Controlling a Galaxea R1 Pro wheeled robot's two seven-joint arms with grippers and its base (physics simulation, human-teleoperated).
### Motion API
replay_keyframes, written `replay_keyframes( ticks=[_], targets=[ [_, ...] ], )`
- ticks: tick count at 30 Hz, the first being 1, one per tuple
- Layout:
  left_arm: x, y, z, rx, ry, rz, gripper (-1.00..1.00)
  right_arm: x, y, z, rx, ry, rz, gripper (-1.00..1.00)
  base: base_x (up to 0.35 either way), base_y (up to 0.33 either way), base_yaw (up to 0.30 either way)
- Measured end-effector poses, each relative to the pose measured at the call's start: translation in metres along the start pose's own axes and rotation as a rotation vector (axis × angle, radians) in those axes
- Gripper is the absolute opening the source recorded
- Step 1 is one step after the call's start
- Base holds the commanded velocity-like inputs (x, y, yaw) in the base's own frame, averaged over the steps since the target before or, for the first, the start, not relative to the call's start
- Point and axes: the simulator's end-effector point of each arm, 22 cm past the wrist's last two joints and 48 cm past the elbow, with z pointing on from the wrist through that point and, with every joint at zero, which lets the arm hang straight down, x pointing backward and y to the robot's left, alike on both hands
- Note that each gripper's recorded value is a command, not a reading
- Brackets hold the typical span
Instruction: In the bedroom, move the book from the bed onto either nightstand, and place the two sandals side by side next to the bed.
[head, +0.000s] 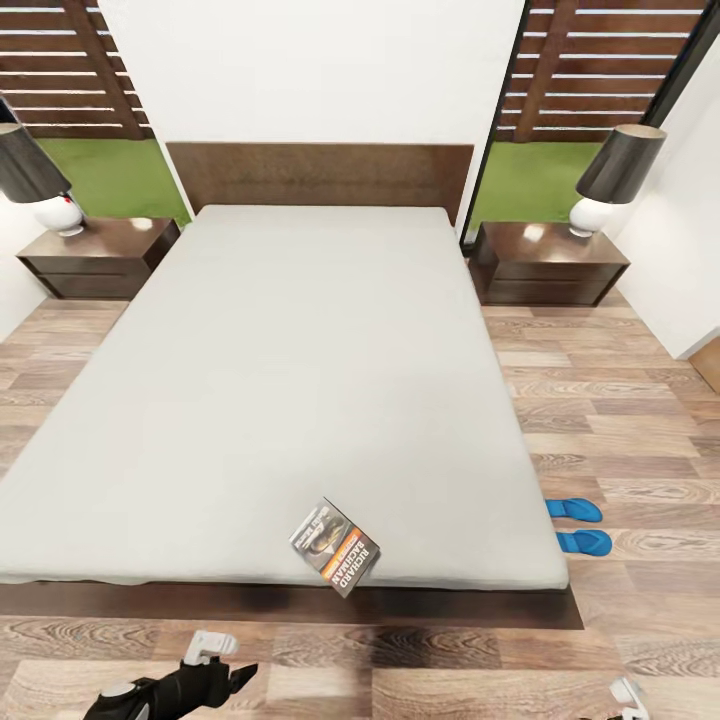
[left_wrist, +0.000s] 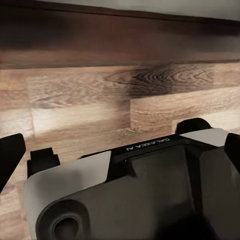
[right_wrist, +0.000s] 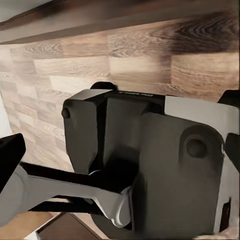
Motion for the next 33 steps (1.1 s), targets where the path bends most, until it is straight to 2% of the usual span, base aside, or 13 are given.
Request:
replay_keyframes(
  ticks=[3, 6, 15, 33],
  targets=[
    [0.004, 0.0, 0.001, -0.003, 0.003, -0.003, 1.0, 0.0, -0.017, 0.001, 0.08, 0.0, 0.0, 1.0, 0.0, 0.0, 0.0],
    [0.008, 0.001, 0.001, -0.005, 0.007, -0.01, 1.0, 0.0, -0.022, 0.001, 0.104, -0.001, 0.0, 1.0, 0.0, 0.0, 0.0],
    [0.017, -0.002, 0.003, -0.003, 0.023, -0.025, 1.0, 0.0, -0.024, 0.001, 0.111, -0.001, 0.0, 1.0, 0.0, 0.0, 0.0],
    [0.018, -0.002, 0.003, -0.002, 0.025, -0.026, 1.0, 0.0, -0.024, 0.001, 0.11, -0.001, 0.0, 1.0, 0.0, 0.0, 0.002]
  ],
)
